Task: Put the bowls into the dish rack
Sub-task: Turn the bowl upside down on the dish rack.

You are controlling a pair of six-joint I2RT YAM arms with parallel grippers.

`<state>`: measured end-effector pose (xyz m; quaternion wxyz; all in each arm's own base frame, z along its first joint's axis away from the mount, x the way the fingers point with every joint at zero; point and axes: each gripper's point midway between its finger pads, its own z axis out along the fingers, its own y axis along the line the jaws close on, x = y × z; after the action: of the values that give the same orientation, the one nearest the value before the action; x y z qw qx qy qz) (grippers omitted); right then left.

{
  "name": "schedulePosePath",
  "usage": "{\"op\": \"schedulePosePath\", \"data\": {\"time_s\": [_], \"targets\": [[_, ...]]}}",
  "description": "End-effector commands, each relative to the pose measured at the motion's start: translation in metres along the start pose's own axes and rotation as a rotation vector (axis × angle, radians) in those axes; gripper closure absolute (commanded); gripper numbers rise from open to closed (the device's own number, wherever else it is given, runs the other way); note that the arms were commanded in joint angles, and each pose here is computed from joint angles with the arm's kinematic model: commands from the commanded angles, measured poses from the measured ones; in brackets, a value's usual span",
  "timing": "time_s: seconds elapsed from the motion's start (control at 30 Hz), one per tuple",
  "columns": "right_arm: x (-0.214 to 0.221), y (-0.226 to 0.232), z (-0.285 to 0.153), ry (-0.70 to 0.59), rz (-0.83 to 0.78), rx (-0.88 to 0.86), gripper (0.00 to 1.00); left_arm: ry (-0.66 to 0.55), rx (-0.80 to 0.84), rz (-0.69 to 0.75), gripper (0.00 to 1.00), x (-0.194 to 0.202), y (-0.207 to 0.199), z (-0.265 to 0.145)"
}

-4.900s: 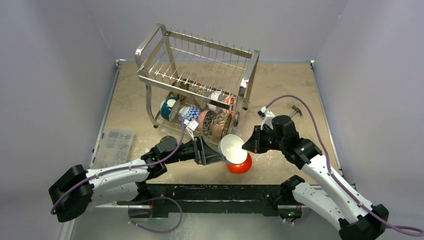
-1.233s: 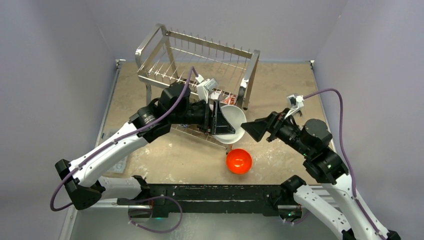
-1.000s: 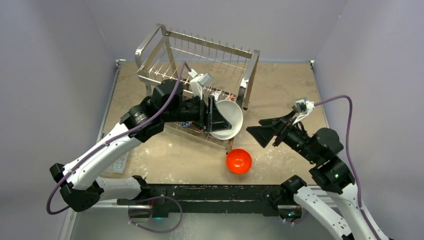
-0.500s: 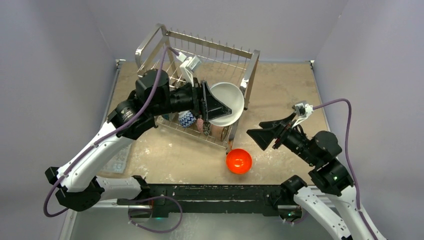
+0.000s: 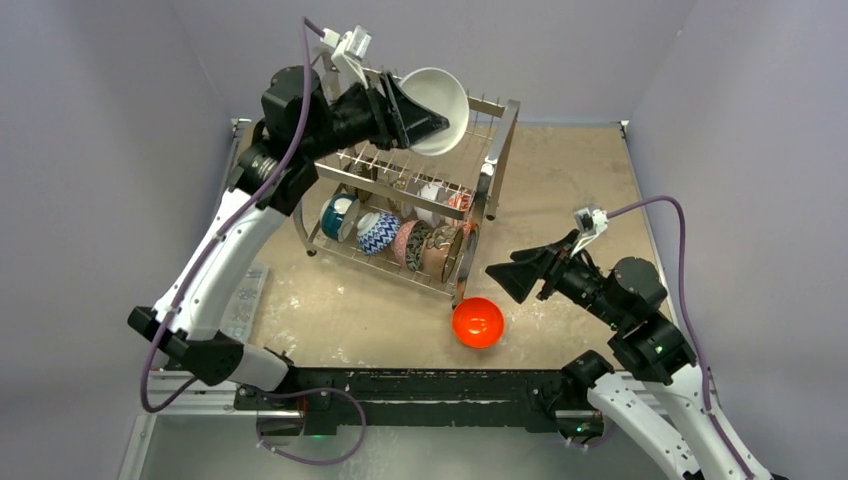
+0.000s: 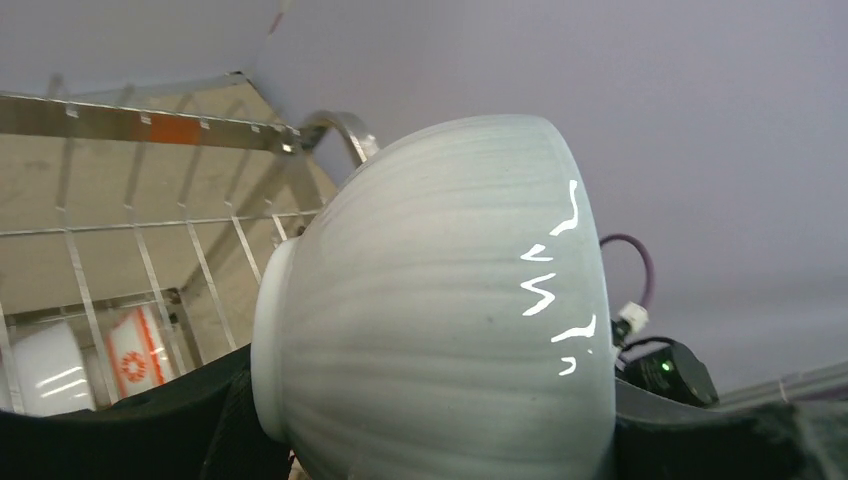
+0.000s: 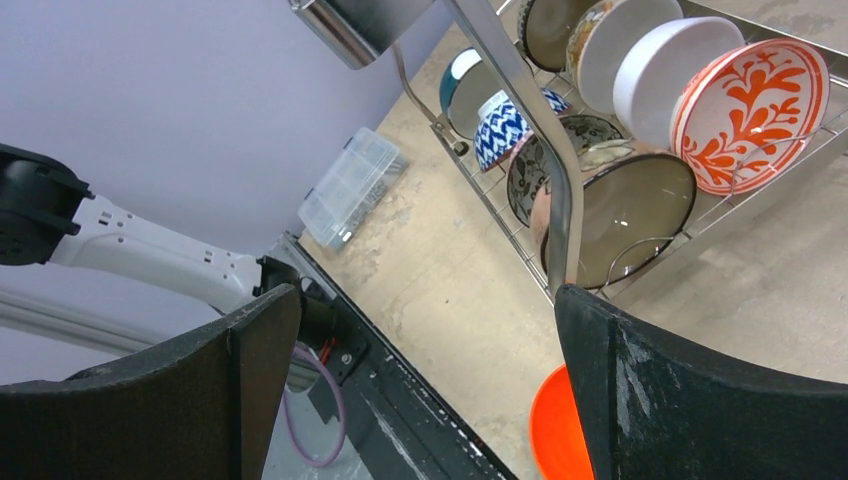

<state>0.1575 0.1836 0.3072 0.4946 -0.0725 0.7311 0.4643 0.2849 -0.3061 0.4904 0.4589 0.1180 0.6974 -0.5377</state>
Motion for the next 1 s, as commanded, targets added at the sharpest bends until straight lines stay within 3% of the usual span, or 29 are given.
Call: {"op": "schedulePosePath", "data": {"time_s": [0.0, 0.13, 0.4, 0.77, 0.97], "targets": [[0.005, 0.0, 0.0, 0.015, -0.017, -0.019, 0.01, -0.115, 0.046, 0.058, 0.98, -0.05, 0.009, 0.003], [0.008, -0.004, 0.0, 0.024, -0.013, -0.002, 0.01, -0.181, -0.162, 0.161, 1.0, -0.068, 0.06, 0.006], [0.016, -0.014, 0.005, 0.051, -0.013, 0.025, 0.01, -0.274, -0.57, 0.492, 1.0, -0.108, 0.119, -0.031], [0.023, -0.023, 0.013, 0.077, -0.016, 0.044, 0.01, -0.126, -0.857, 0.891, 1.0, -0.113, 0.157, -0.059], [0.028, -0.026, 0.014, 0.086, -0.016, 0.048, 0.01, -0.039, -1.0, 1.197, 1.0, -0.101, 0.149, -0.063]]}}
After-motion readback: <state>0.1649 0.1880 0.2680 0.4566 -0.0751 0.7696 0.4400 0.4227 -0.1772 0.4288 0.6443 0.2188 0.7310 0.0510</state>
